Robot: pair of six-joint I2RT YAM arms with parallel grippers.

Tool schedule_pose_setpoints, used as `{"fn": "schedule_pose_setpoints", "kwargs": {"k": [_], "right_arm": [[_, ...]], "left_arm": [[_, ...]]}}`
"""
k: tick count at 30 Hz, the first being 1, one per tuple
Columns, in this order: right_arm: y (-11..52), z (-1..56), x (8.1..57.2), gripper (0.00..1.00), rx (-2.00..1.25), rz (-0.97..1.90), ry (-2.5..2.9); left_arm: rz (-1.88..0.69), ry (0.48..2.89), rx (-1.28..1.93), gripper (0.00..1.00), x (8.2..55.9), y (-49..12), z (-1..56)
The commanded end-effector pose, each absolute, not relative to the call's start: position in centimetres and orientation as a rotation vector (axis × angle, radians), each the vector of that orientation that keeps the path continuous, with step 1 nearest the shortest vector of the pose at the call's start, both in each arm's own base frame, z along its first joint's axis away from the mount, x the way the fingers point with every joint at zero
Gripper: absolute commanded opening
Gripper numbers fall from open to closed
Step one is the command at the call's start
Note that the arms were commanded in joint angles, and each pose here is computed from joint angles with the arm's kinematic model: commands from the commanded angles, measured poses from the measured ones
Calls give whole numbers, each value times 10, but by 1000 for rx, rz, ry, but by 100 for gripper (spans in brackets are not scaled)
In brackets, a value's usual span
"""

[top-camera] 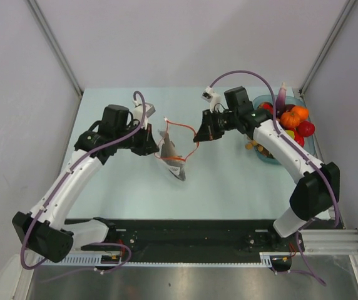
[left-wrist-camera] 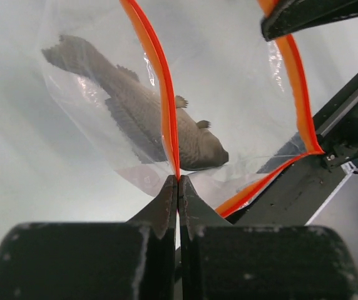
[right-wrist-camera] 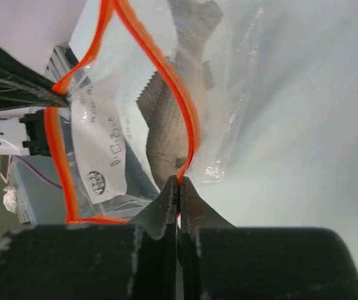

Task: Place the food in the zip-top bag and seal the zipper
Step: Adjust the zipper food storage bag at the center of the board, then pick up the fake vegetable from the bin.

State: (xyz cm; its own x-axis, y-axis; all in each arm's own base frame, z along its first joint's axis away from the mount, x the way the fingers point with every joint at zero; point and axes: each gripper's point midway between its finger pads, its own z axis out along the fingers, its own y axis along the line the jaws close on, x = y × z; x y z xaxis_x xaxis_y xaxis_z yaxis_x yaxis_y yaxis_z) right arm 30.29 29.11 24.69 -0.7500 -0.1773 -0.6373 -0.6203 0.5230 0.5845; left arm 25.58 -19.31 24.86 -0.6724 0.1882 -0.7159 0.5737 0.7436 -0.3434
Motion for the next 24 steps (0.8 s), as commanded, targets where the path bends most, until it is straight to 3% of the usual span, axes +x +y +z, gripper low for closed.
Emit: {"fn": "schedule_pose_setpoints", "kwargs": {"k": [1, 4, 7, 10, 11, 14, 19, 21, 24], "right_arm": [[269, 207, 325, 0, -686, 1123, 2322], [263, 186, 339, 0, -700, 1097, 2355], [258, 199, 339, 5, -750, 1071, 2315], [248, 222, 343, 30, -725, 1047, 2262], [244, 229, 347, 45, -708, 1040, 2244], [214, 253, 362, 66, -621, 980, 2204], [113, 270, 408, 83, -398, 699, 2193], [77, 274, 421, 94, -362, 609, 2191], [18, 278, 444, 96, -256, 420, 2201]], "left_arm": [[-888, 2227, 489, 0, 262, -213, 252], [-945, 2352, 460, 0, 275, -225, 227], [-966, 2309, 459, 0, 287, -232, 238], [-984, 2270, 465, 0, 292, -236, 244], [-991, 2275, 467, 0, 292, -237, 242], [-1009, 2295, 470, 0, 293, -240, 236], [-1005, 2286, 472, 0, 293, -239, 234], [-1003, 2284, 472, 0, 293, -239, 232], [-1000, 2284, 464, 0, 294, -238, 232]]}}
